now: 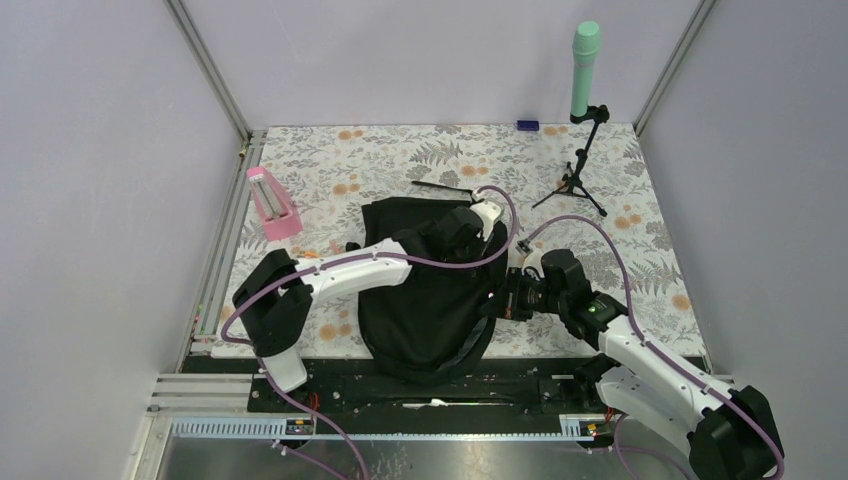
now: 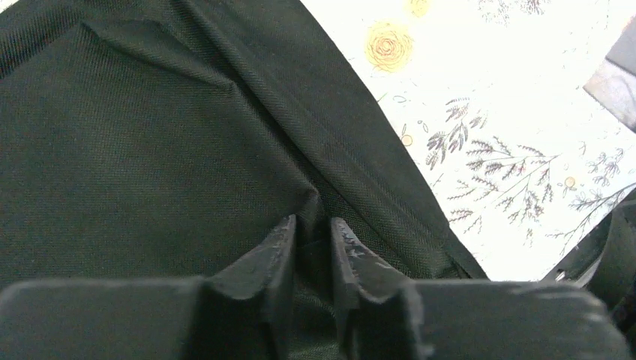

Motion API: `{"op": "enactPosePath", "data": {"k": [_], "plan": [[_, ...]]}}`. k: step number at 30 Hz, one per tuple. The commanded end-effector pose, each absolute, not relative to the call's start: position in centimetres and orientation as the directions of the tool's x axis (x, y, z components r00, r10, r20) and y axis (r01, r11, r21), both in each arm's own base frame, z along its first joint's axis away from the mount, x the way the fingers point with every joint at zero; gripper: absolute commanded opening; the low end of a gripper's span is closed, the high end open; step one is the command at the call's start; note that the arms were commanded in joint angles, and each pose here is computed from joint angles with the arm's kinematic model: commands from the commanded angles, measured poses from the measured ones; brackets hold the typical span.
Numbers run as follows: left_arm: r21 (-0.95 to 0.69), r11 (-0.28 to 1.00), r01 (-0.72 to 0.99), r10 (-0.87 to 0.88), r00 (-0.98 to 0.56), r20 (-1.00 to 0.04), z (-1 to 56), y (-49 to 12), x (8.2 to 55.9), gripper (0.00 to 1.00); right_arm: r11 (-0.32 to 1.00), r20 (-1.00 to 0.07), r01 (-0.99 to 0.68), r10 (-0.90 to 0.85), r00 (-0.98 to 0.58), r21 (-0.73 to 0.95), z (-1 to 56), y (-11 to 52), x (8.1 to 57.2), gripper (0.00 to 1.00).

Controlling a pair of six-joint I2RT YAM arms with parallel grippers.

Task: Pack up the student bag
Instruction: Zip the student bag at the center of the board.

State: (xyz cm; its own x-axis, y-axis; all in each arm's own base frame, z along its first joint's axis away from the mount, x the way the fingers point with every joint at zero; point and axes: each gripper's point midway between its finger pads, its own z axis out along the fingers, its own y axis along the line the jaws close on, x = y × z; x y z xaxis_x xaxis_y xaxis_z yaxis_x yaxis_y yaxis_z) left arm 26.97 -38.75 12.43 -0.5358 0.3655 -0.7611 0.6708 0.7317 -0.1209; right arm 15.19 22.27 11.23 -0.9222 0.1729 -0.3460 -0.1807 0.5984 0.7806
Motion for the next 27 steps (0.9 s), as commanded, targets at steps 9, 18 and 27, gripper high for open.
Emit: {"op": "enactPosePath", "data": {"k": [9, 18, 27], "plan": [[-0.196, 0.849, 0.49, 0.109, -0.527, -0.843, 17.2, -40.4, 32.9, 0.0, 0.558, -0.341, -0.203, 0.154, -0.927, 0.805, 15.6, 21.9, 13.0, 0.0], [-0.303, 0.87, 0.388, -0.072, -0.509, -0.858, 18.2, -40.3, 37.3, 0.0, 0.483, -0.286, -0.173, 0.172, -0.943, 0.859, 16.5, 22.8, 12.6, 0.0], [-0.354, 0.876, 0.329, -0.174, -0.469, -0.866, 19.3, -39.5, 42.0, 0.0, 0.452, -0.275, -0.192, 0.127, -0.953, 0.871, 17.2, 25.5, 11.9, 0.0]]}}
